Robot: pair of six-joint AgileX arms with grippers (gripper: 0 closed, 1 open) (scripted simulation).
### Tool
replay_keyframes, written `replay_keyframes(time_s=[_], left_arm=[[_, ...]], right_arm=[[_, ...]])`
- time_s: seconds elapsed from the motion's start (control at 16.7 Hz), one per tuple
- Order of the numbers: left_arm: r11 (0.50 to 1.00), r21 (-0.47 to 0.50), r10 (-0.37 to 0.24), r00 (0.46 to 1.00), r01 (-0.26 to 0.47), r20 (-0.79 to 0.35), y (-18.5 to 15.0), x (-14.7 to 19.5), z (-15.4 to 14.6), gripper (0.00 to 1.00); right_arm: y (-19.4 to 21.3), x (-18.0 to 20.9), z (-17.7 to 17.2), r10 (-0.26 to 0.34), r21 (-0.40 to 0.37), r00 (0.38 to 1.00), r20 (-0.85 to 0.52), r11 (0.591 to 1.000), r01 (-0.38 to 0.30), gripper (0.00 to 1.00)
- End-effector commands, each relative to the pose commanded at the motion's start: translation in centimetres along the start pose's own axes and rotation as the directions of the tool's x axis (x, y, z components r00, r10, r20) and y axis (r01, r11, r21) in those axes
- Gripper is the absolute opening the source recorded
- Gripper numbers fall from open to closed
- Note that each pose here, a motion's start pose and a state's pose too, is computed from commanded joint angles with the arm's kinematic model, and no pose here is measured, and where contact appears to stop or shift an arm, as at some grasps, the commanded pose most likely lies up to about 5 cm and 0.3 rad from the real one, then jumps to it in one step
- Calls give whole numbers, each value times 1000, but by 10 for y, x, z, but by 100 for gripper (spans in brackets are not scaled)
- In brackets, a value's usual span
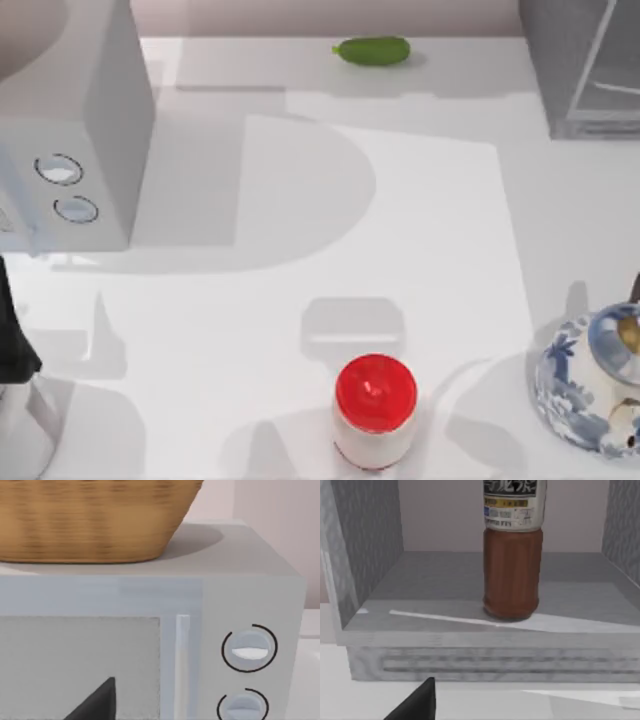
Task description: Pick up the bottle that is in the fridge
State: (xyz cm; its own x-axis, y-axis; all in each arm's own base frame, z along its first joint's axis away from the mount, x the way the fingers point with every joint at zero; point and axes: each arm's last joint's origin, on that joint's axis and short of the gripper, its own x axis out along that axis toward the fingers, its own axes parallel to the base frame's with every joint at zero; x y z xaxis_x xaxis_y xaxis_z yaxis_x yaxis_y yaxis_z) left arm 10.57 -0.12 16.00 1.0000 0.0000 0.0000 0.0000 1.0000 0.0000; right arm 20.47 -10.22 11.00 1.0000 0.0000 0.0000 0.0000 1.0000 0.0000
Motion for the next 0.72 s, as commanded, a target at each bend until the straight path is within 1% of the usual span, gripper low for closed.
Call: replay_keyframes(time_s=[0.24, 0.36, 0.54, 0.72], left_arm=[[1000, 0, 0, 1000, 0, 0, 0, 0, 0, 100], [1000, 0, 0, 1000, 0, 0, 0, 0, 0, 100], [1000, 0, 0, 1000, 0, 0, 0, 0, 0, 100], [1000, 0, 0, 1000, 0, 0, 0, 0, 0, 100]], right_arm=[[1, 1, 0, 2, 1, 1000, -2, 1000, -2, 100], [-1, 9, -1, 0, 2, 1000, -5, 1000, 0, 100], [-9, 43, 0, -8, -2, 1000, -3, 1000, 8, 100], [-15, 98, 6, -9, -6, 1000, 7, 1000, 9, 100]])
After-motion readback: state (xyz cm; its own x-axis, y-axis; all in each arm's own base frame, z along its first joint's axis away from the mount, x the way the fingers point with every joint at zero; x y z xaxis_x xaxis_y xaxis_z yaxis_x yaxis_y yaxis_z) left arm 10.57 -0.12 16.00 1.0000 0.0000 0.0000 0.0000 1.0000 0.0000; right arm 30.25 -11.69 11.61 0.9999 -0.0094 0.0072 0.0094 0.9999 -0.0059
